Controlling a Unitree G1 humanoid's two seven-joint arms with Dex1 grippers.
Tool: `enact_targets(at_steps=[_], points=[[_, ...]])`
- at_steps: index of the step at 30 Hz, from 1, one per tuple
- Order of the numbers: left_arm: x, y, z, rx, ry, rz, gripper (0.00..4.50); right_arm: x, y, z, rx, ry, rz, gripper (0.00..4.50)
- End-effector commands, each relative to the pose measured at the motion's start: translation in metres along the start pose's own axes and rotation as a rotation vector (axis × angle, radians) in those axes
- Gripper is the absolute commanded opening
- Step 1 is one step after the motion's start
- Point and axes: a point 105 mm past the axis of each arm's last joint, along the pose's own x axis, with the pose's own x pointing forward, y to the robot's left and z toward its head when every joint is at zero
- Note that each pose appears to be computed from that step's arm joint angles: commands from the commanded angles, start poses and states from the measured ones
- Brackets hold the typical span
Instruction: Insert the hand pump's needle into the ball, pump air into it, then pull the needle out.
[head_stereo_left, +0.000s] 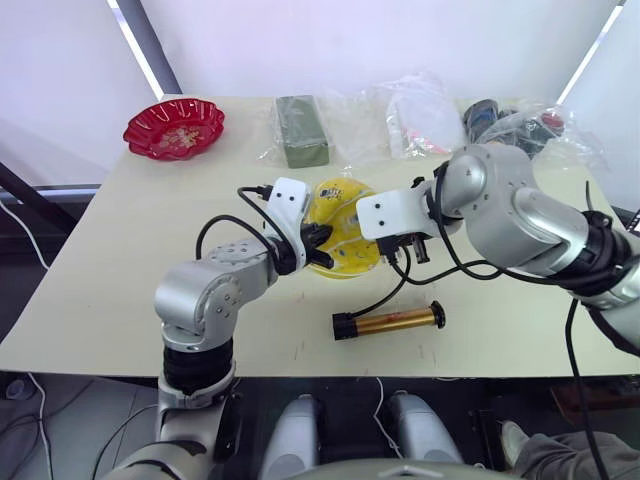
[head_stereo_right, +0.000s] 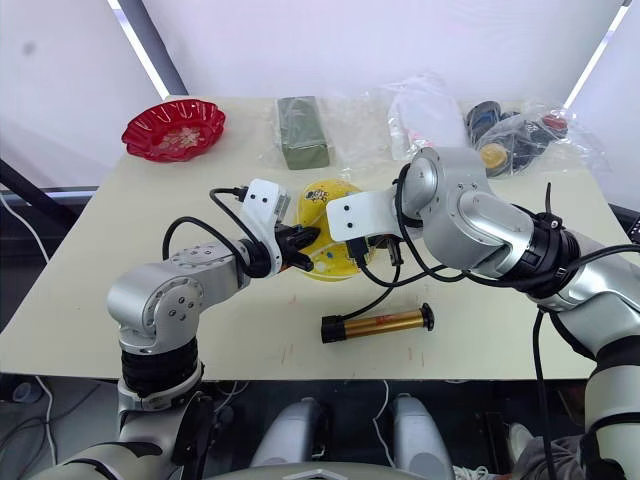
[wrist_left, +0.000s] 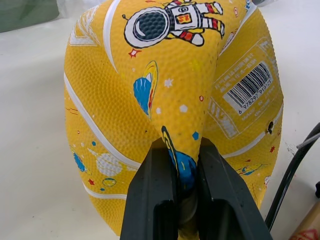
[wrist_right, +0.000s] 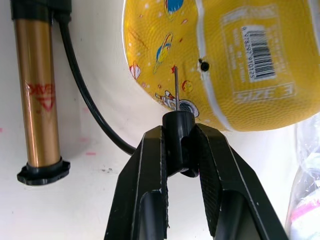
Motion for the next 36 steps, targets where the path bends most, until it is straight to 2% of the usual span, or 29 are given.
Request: enact_targets(at_steps=[1,15,26,36], points=[[0.001,-0.001,0.006,0.016,-0.035,0.011,0.00,-0.008,-0.011,0.002,-0.022,0.017,-0.053,0.30],[0.003,-0.003,0.006,0.021,-0.040,0.020,0.00,-0.004,-0.018,0.005,-0.029,0.028,-0.069,0.30],[0.001,-0.003,0.004,0.018,-0.041,0.024,0.00,0.004,-0.018,-0.011,-0.019,0.095,-0.059,0.30],[0.001,-0.004,0.004,0.019,-0.043,0.023,0.00,0.008,-0.016,-0.005,-0.007,0.074,-0.046,0.30]])
